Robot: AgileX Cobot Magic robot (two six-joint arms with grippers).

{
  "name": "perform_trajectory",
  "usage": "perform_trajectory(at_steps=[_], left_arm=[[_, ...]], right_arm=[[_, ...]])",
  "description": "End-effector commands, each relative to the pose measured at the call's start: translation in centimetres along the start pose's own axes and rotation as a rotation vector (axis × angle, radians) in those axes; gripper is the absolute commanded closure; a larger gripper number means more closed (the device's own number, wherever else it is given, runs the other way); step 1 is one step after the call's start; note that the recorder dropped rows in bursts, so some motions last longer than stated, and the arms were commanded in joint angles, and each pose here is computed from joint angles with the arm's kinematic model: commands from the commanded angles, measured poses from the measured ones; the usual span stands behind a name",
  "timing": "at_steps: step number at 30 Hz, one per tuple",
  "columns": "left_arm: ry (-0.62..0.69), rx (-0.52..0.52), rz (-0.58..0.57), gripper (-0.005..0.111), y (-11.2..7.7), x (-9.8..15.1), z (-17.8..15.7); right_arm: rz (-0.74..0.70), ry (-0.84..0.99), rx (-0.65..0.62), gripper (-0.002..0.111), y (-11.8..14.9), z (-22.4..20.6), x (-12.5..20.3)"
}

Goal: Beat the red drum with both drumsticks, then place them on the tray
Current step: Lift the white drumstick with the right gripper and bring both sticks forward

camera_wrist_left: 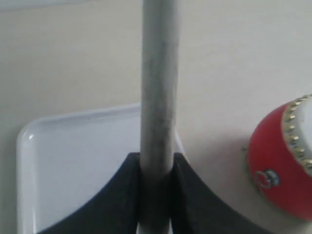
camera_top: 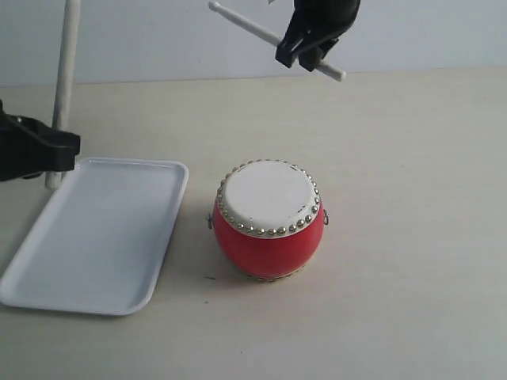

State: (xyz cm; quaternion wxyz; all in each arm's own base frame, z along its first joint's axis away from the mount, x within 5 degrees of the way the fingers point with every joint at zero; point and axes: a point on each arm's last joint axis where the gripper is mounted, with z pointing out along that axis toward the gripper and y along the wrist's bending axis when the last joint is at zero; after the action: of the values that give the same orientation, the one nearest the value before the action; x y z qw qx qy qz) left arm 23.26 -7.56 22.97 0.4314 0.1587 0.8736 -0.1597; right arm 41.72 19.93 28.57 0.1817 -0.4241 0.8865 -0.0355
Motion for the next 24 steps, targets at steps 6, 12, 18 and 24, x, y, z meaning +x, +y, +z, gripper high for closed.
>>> perform_trajectory(at_steps=[6, 12, 18, 24], left_arm=[[0.109, -0.022, -0.103, 0.107, 0.2, 3.9, 0.2], [0.076, 0.246, -0.107, 0.107, -2.3, 1.1, -0.2], [-0.099, -0.198, -0.059, 0.107, 2.1, -3.3, 0.6], [0.023, -0.599, 0.26, 0.107, 5.9, -2.6, 1.2]], right_arm=[[0.177, 0.0, -0.147, 0.108, 3.6, -6.1, 5.9], [0.147, 0.037, -0.128, 0.108, 5.1, -8.3, 10.2], [0.119, 0.03, -0.135, 0.108, 5.6, -8.9, 11.0], [0.099, 0.028, -0.136, 0.108, 5.6, -8.9, 11.0]])
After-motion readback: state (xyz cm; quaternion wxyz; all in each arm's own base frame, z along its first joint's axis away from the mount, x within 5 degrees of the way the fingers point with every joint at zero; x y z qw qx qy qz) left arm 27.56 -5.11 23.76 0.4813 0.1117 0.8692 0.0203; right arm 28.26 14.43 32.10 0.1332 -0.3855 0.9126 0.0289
